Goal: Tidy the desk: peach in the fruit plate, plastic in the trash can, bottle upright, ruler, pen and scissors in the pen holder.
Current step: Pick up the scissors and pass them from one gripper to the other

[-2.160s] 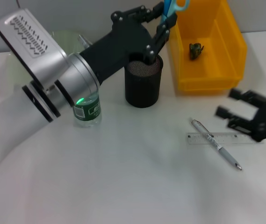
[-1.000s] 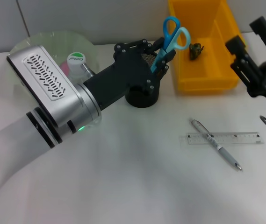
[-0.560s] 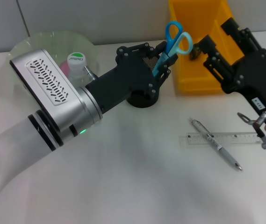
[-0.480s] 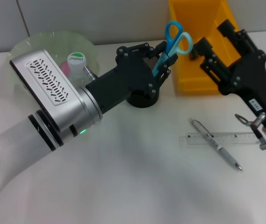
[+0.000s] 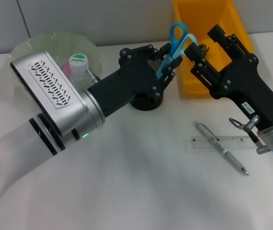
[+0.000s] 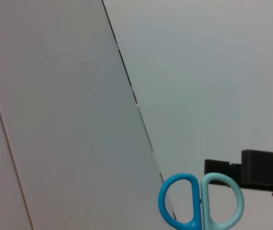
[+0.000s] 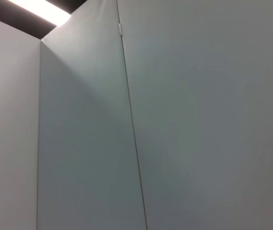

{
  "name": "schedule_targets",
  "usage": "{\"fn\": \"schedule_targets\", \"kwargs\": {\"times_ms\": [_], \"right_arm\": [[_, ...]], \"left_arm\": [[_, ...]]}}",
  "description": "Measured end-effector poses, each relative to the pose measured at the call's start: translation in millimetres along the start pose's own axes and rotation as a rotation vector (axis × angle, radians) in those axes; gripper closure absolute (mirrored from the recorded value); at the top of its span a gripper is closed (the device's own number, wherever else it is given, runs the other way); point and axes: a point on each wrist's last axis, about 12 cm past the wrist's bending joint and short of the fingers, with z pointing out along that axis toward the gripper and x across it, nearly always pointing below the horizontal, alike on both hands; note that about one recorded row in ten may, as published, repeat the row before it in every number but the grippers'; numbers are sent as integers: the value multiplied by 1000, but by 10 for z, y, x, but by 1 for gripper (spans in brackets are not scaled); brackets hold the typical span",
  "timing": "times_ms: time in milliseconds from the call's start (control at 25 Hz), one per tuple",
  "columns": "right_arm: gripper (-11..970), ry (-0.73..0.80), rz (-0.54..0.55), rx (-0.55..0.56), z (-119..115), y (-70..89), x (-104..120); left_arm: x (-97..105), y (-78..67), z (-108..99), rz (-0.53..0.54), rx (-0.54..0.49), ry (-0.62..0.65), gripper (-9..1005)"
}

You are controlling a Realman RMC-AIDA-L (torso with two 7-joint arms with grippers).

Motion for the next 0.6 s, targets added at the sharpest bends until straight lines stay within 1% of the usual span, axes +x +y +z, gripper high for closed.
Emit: {"fn": "schedule_targets", "kwargs": {"times_ms": [360, 560, 600], "right_arm": [[303, 20, 5, -16, 51, 2, 25], [444, 28, 5, -14, 65, 0, 37], [454, 32, 6, -12, 71, 0, 44]], "left_arm": [[0, 0, 0, 0, 0, 0, 740], [0, -1, 0, 1, 1, 0, 740], [-2, -1, 0, 1, 1, -2, 740]]}}
